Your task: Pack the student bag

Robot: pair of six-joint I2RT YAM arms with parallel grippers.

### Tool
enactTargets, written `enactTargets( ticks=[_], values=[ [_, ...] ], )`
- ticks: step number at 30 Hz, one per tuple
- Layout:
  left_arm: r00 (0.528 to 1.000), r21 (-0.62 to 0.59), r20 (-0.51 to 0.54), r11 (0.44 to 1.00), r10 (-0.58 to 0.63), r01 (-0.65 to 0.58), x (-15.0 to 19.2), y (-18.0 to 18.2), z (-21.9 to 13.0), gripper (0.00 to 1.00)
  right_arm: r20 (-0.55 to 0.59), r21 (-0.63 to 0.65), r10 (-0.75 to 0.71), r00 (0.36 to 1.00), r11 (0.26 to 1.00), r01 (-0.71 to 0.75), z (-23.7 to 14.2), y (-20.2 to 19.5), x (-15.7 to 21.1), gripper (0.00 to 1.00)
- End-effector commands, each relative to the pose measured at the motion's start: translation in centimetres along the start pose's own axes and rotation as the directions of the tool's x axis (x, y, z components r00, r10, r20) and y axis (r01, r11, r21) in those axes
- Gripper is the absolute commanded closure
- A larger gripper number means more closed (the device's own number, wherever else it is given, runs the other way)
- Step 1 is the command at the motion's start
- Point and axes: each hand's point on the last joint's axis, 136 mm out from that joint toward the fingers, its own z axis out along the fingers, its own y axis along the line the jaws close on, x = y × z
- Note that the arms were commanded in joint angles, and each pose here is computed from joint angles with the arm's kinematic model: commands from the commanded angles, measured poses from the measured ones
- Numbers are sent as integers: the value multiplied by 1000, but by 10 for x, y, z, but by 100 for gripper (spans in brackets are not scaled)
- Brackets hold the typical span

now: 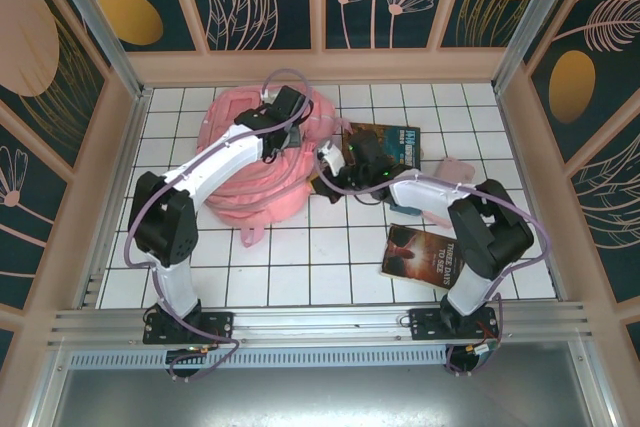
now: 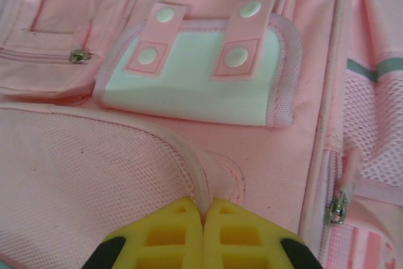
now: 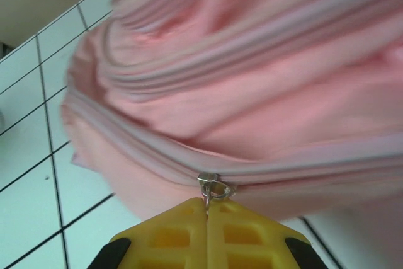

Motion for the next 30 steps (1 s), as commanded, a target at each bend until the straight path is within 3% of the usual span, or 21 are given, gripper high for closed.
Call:
enactTargets(
  ticks=[1, 4, 8, 11, 13, 21, 26, 30],
  values=[
    [974, 145, 162, 980, -156, 133, -61, -30, -7, 100, 1, -92, -54, 999, 994, 54, 14, 46, -2, 100],
    [977, 188, 136, 972, -165, 139, -58, -39, 1, 100, 18, -113, -56, 998, 992, 58, 20, 63, -5, 100],
    [981, 204, 131, 972, -146, 117, -56, -36, -2, 100, 165, -11, 115, 980, 993, -115, -19, 19, -23, 72],
    [984, 230, 127, 969, -124, 92, -52, -34, -8, 100, 282, 31, 275, 919, 955, -295, -60, -19, -33, 51],
    [986, 250, 127, 966, -105, 71, -48, -34, -13, 100, 306, 73, 383, 872, 903, -422, -74, -44, -33, 45],
    [983, 263, 162, 964, -91, 46, -47, -28, -23, 100, 208, -107, 770, 602, 630, -769, -51, -68, -48, 42],
    [981, 295, 169, 954, -99, 46, -49, -31, -30, 100, 118, -139, 887, 447, 461, -877, -27, -78, -50, 41],
    [979, 295, 177, 955, -100, 44, -50, -30, -31, 100, 94, -115, 917, 387, 396, -911, -12, -84, -42, 43]
  ],
)
